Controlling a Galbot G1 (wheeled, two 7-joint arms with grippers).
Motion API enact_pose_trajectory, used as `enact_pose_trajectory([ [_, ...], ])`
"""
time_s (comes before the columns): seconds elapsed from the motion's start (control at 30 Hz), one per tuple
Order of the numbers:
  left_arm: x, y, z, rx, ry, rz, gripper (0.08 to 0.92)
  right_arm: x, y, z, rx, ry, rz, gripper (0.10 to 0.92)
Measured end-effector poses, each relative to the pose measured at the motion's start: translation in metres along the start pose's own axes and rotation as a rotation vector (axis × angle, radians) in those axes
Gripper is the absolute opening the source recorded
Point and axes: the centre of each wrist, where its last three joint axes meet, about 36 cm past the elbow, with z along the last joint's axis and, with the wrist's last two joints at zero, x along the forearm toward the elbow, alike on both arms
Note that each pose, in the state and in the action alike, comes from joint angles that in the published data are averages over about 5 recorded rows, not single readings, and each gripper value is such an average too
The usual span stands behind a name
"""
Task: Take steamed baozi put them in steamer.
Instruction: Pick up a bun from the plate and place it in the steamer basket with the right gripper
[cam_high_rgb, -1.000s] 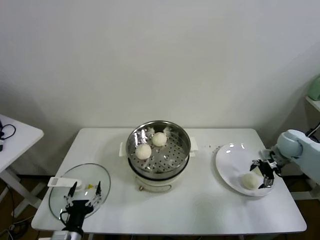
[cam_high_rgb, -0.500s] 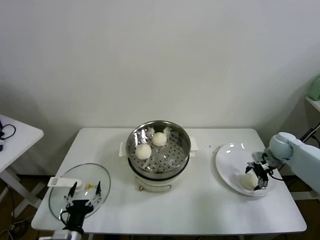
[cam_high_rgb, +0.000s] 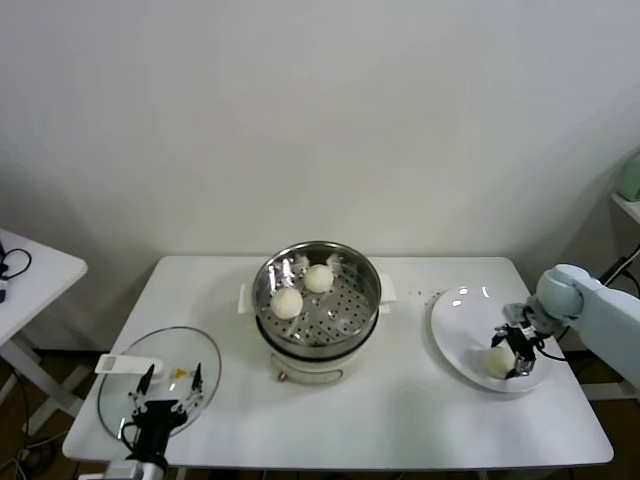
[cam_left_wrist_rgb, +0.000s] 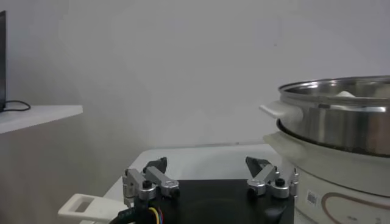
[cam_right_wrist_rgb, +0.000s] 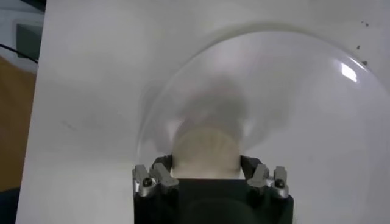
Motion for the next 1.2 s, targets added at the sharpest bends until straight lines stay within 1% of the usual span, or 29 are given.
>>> enact_pose_trajectory([
  [0.2,0.000,0.000,-0.001,0.001,-0.002,0.000,0.823,0.016,-0.005,-0.008,0.039,-0.005,0.006,0.729],
  [0.4,0.001,-0.001,-0.002,0.001,-0.005,0.005,0.823,0.061,-0.025,-0.045,0.190,0.002,0.047,0.730],
  [0.63,0.003,-0.002,-0.004,-0.004,-0.008,0.010,0.823,0.142,-0.048,-0.123,0.500,0.053,0.149,0.738],
  [0.83,0.005,-0.003,-0.005,-0.009,-0.005,0.013,0.823,0.204,-0.051,-0.196,0.781,0.117,0.247,0.738],
  [1.03,0.008,-0.002,-0.004,-0.012,0.002,0.010,0.823,0.233,-0.044,-0.264,1.024,0.174,0.300,0.738],
  [1.2,0.012,-0.001,-0.002,-0.014,0.011,0.009,0.823,0.235,-0.040,-0.316,1.184,0.203,0.317,0.738],
])
